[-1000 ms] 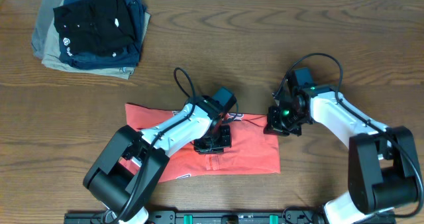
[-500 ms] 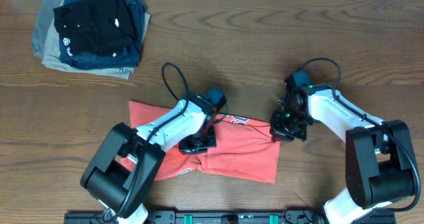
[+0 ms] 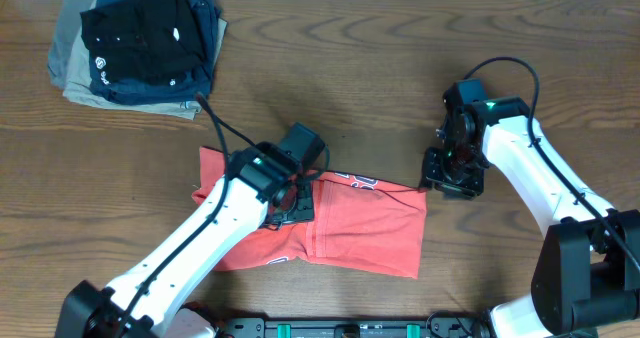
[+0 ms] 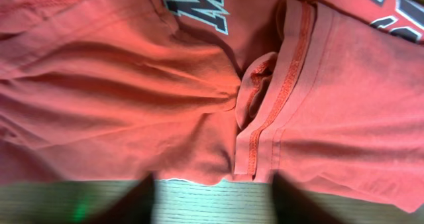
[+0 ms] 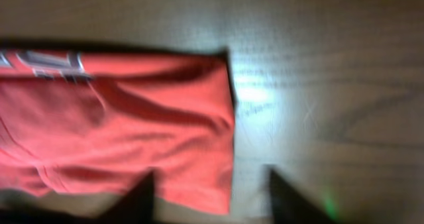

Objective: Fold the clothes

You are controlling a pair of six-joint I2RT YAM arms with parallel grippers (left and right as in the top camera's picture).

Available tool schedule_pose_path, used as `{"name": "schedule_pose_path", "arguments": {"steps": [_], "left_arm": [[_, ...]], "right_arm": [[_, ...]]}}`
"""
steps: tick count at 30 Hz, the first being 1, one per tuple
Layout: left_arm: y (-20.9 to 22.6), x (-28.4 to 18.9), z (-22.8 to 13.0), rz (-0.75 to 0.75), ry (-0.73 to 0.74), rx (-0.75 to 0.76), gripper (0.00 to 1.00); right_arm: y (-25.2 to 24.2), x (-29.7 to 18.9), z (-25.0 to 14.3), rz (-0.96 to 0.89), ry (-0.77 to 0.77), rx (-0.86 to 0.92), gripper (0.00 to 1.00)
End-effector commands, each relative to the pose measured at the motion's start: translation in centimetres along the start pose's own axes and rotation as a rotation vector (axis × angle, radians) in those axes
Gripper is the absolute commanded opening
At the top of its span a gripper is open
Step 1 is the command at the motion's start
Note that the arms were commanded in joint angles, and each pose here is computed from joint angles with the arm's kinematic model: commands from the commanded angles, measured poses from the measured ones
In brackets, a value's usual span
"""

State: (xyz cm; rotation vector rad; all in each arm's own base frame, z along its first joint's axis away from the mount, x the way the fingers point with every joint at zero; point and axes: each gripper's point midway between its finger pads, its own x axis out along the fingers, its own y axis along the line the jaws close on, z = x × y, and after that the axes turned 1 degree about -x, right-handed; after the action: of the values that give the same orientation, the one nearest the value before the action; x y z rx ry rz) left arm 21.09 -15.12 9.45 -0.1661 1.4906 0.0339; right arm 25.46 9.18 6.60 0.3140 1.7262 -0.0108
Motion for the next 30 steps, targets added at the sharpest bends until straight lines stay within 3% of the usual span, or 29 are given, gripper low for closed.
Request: {"name": "schedule_pose_path", "arguments": {"steps": [1, 4, 13, 18, 23, 28, 30], "left_arm": [[0.7, -0.8, 0.9, 0.022, -0.039, -0.011, 0.87], [1.7, -0.7, 0.8, 0.046, -0.017, -0.037, 0.94], [3.3, -0.8, 1.3, 0.065, -0.003, -0.071, 0.95], [3.2, -0.8, 1.3, 0.065, -0.004, -0.07, 0.95], [3.2, -0.8, 1.3, 0.064, -0.005, -0.07, 0.95], [3.2, -0.8, 1.4, 0.063, -0.006, -0.071, 0.95], [3.2, -0.8, 1.4, 0.063, -0.006, -0.07, 0.95]], "right_arm": [[-0.3, 0.7, -1.2, -0.033, 0.029, -0.055, 0.99], [-1.0, 2.5, -2.5, -0.041, 0.069, -0.047, 0.99], [-0.2, 7.3, -5.6, 0.131, 0.154, -0.04, 0.97], [0.8, 8.7, -7.0, 0.216, 0.185, -0.044, 0.72], [0.8, 9.4, -7.1, 0.214, 0.179, -0.014, 0.68], [0.2, 9.6, -6.4, 0.176, 0.147, 0.013, 0.29], [-0.5, 9.6, -6.0, 0.143, 0.131, 0.032, 0.24]]}}
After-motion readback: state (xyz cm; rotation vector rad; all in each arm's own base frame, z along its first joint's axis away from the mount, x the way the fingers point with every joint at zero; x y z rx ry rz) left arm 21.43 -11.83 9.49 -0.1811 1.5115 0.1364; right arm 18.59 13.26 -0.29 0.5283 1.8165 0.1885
